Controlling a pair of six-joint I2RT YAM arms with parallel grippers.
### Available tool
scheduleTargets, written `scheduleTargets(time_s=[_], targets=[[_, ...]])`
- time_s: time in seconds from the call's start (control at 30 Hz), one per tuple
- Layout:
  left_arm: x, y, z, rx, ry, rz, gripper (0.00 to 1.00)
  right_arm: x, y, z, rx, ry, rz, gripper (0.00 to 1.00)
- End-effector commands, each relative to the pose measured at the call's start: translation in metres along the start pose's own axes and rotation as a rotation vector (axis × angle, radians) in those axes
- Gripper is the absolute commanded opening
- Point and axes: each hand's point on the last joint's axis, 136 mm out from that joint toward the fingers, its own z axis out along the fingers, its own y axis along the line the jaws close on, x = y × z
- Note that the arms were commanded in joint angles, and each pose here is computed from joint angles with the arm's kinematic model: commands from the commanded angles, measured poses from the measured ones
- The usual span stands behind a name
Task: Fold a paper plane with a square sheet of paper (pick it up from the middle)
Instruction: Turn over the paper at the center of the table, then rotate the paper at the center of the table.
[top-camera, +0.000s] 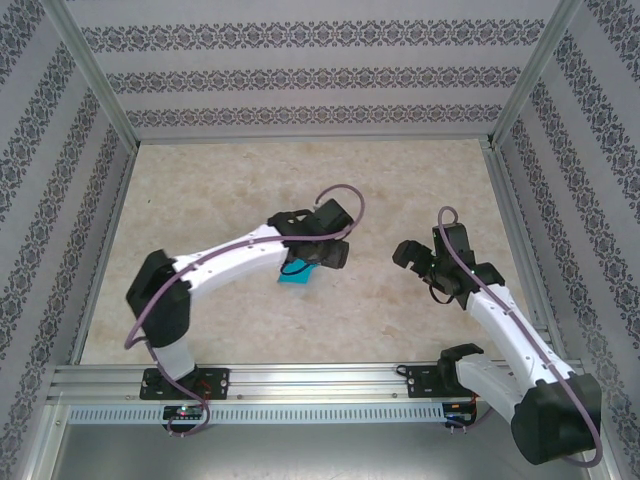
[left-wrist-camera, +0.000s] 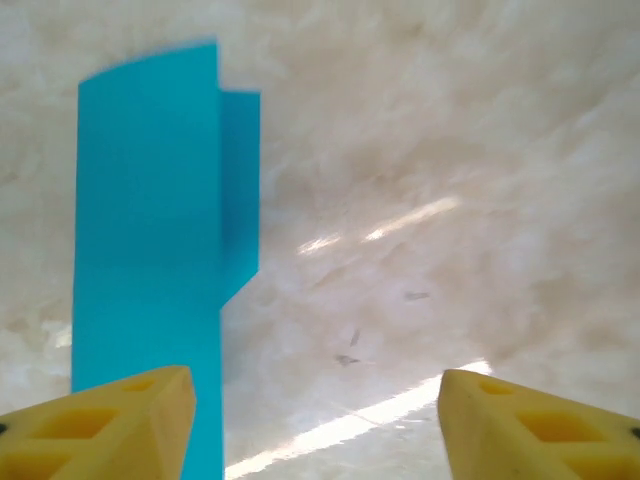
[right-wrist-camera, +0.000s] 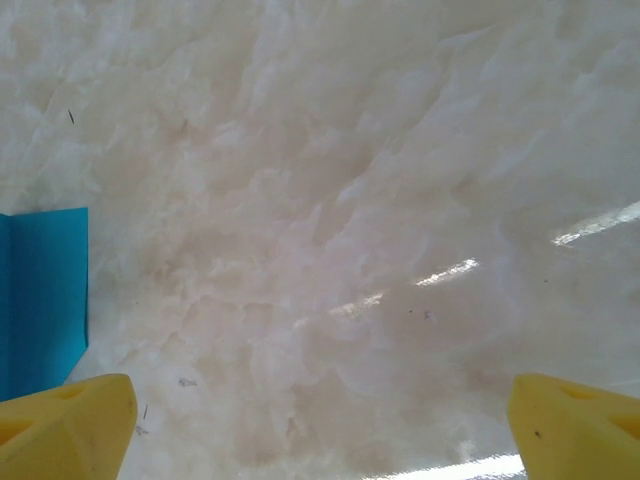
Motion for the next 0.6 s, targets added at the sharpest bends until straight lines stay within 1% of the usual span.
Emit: scheduleTargets(time_s=[0.0, 0.03, 0.1, 0.13, 0.17, 0.2, 0.23, 0.27, 0.3, 0.33, 0.47, 0.57], targets=[[-0.011, 0.016, -0.006, 0.055, -0.05, -0.1, 0.73, -0.003, 0.025, 0.002, -0.081, 0.013, -0.041, 0.91], [-0.012, 0.026, -0.008, 0.046, -0.064, -0.128, 0.76, -0.003, 0.032, 0.004, -0.089, 0.018, -0.055, 0.89], [-0.01, 0.052, -0.011, 0.02, -0.084, -0.2, 0.81, 0.001, 0.053, 0.008, -0.119, 0.035, -0.098, 0.81], [-0.009, 0.065, -0.012, 0.008, -0.09, -0.237, 0.83, 0.003, 0.065, 0.009, -0.135, 0.04, -0.119, 0.76], [-0.005, 0.079, -0.012, -0.002, -0.096, -0.279, 0.85, 0.007, 0.08, 0.012, -0.155, 0.05, -0.148, 0.66], [-0.001, 0.092, -0.014, -0.005, -0.1, -0.32, 0.87, 0.013, 0.096, 0.015, -0.178, 0.065, -0.182, 0.59], [0.002, 0.102, -0.015, -0.005, -0.105, -0.346, 0.9, 0.019, 0.109, 0.018, -0.187, 0.077, -0.21, 0.55], [0.007, 0.112, -0.017, -0.009, -0.113, -0.37, 0.98, 0.026, 0.123, 0.024, -0.193, 0.089, -0.24, 0.52], [0.01, 0.123, -0.02, -0.016, -0.123, -0.396, 1.0, 0.033, 0.139, 0.029, -0.208, 0.103, -0.266, 0.48], [0.016, 0.133, -0.021, -0.027, -0.124, -0.416, 1.0, 0.039, 0.151, 0.034, -0.219, 0.118, -0.285, 0.44], [0.035, 0.163, -0.028, -0.049, -0.129, -0.492, 1.0, 0.07, 0.204, 0.062, -0.254, 0.197, -0.361, 0.36], [0.05, 0.178, -0.03, -0.061, -0.131, -0.534, 1.0, 0.09, 0.239, 0.081, -0.274, 0.244, -0.412, 0.32]])
